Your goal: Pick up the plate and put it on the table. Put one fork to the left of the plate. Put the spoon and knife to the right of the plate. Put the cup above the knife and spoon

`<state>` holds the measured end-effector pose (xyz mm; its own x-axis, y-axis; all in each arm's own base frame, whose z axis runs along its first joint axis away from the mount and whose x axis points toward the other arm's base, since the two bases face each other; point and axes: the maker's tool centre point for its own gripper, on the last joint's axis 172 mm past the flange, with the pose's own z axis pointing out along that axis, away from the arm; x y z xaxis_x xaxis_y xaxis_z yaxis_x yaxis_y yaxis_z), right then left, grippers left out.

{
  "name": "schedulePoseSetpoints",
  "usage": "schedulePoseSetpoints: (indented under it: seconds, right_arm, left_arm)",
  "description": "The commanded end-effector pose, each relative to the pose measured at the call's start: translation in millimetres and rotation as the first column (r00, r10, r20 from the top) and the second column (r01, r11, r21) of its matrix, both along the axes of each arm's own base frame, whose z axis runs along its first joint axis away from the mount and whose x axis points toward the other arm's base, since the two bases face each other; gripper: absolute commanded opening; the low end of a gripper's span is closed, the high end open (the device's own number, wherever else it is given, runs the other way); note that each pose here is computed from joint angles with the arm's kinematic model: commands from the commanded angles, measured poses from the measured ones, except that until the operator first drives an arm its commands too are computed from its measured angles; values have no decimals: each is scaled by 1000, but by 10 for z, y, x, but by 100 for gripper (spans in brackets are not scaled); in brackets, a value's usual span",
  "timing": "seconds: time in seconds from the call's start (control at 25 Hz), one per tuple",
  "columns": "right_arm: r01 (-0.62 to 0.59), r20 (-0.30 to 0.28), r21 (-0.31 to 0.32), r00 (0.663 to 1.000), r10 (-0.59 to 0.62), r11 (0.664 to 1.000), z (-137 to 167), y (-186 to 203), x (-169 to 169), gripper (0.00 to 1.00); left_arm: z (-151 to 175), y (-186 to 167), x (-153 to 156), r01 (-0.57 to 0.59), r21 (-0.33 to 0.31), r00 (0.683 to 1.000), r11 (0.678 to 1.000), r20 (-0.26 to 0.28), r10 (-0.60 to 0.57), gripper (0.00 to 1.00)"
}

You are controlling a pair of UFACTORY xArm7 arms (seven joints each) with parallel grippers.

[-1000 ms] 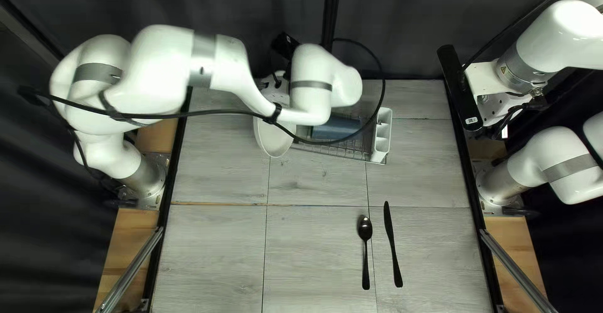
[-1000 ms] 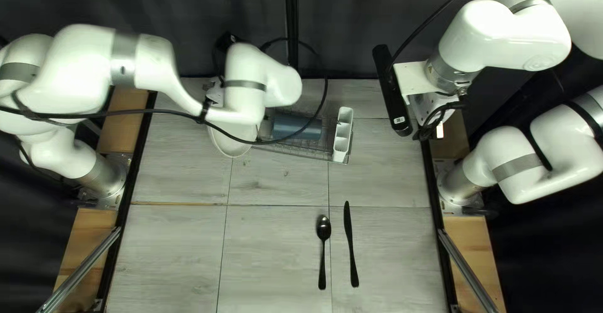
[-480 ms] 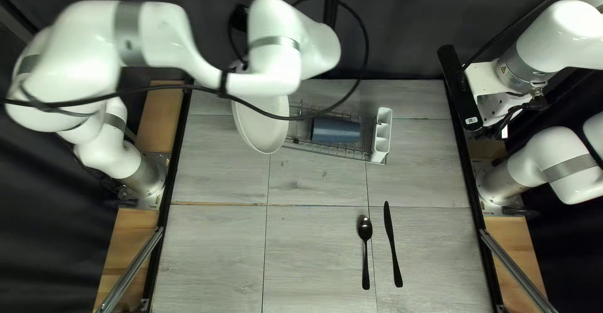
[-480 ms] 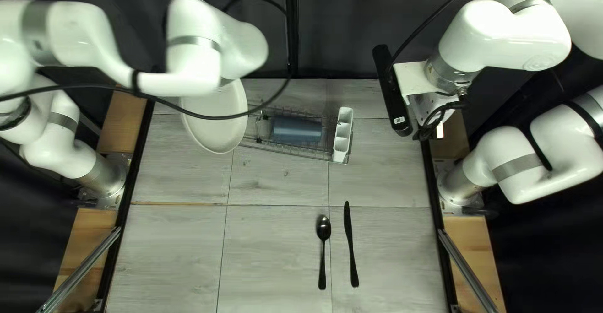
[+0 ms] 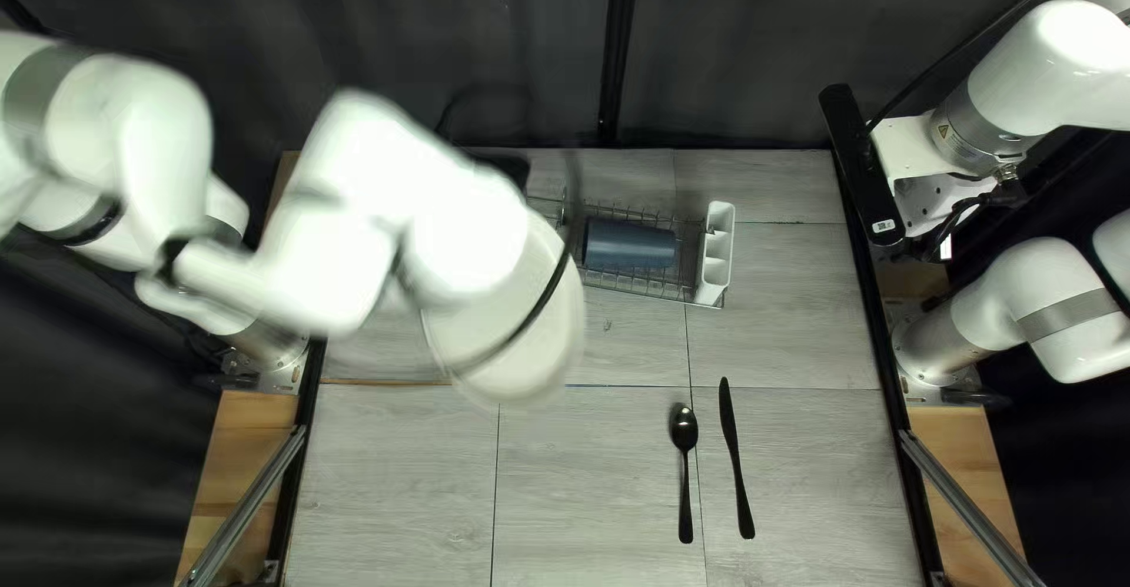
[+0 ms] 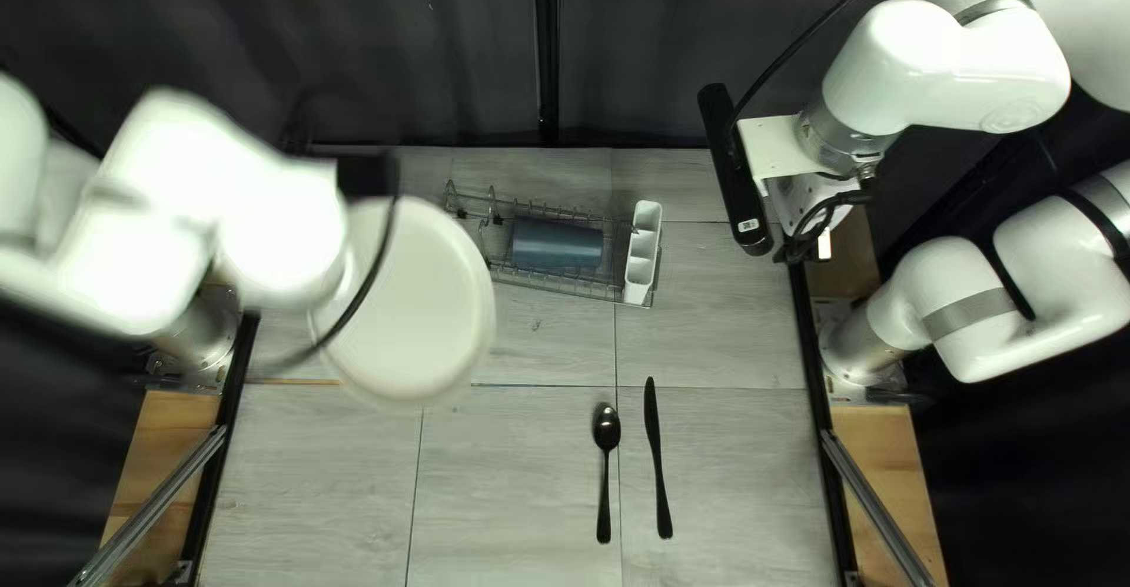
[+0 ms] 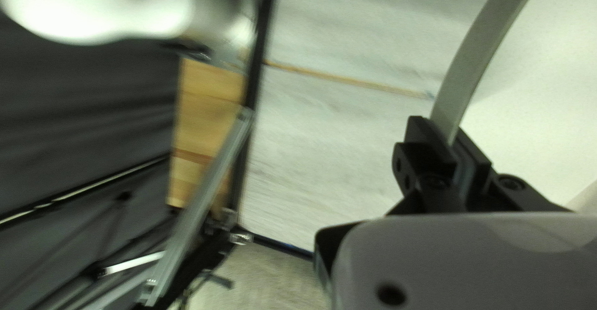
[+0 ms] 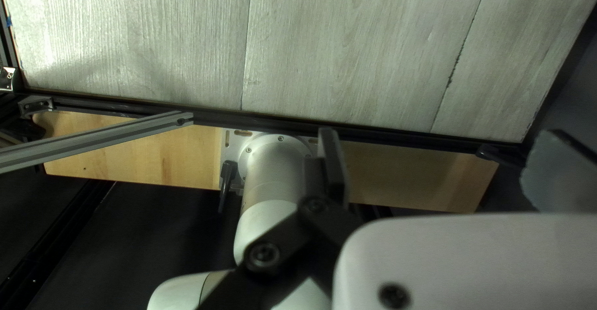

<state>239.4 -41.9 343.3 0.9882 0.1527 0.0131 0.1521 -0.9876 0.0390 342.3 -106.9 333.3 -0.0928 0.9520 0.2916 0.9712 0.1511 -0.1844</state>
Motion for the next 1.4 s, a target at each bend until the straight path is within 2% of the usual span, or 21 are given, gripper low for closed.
schedulePoseSetpoints:
  seconds: [0.04, 0.24, 0.36, 0.64, 0.84, 1.24, 1.4]
  right_arm:
    - [0, 0, 0, 1000, 0, 1000, 0, 0, 0, 100]
    - [0, 0, 0, 1000, 0, 1000, 0, 0, 0, 100]
    - [0, 0, 0, 1000, 0, 1000, 0, 0, 0, 100]
    - [0, 0, 0, 1000, 0, 1000, 0, 0, 0, 100]
    - [0, 0, 0, 1000, 0, 1000, 0, 0, 0, 100]
    - [0, 0, 0, 1000, 0, 1000, 0, 0, 0, 100]
    - [0, 0, 0, 1000, 0, 1000, 0, 0, 0, 100]
  left_arm:
    - [-378, -506, 216, 76, 62, 994, 995, 75, -81, 0]
    - [-792, -779, 403, 136, 90, 972, 987, 178, -150, 0]
    - [-1010, -881, 469, 151, 88, 962, 985, 216, -166, 0]
    - [-1460, -782, 413, 100, 22, 964, 995, 245, -102, 0]
    - [-1717, -666, 243, 38, -45, 963, 998, 268, -25, 0]
    - [-2191, -684, 72, -54, -173, 949, 983, 298, 105, 0]
    - [-2321, -767, 90, -60, -197, 946, 979, 302, 118, 0]
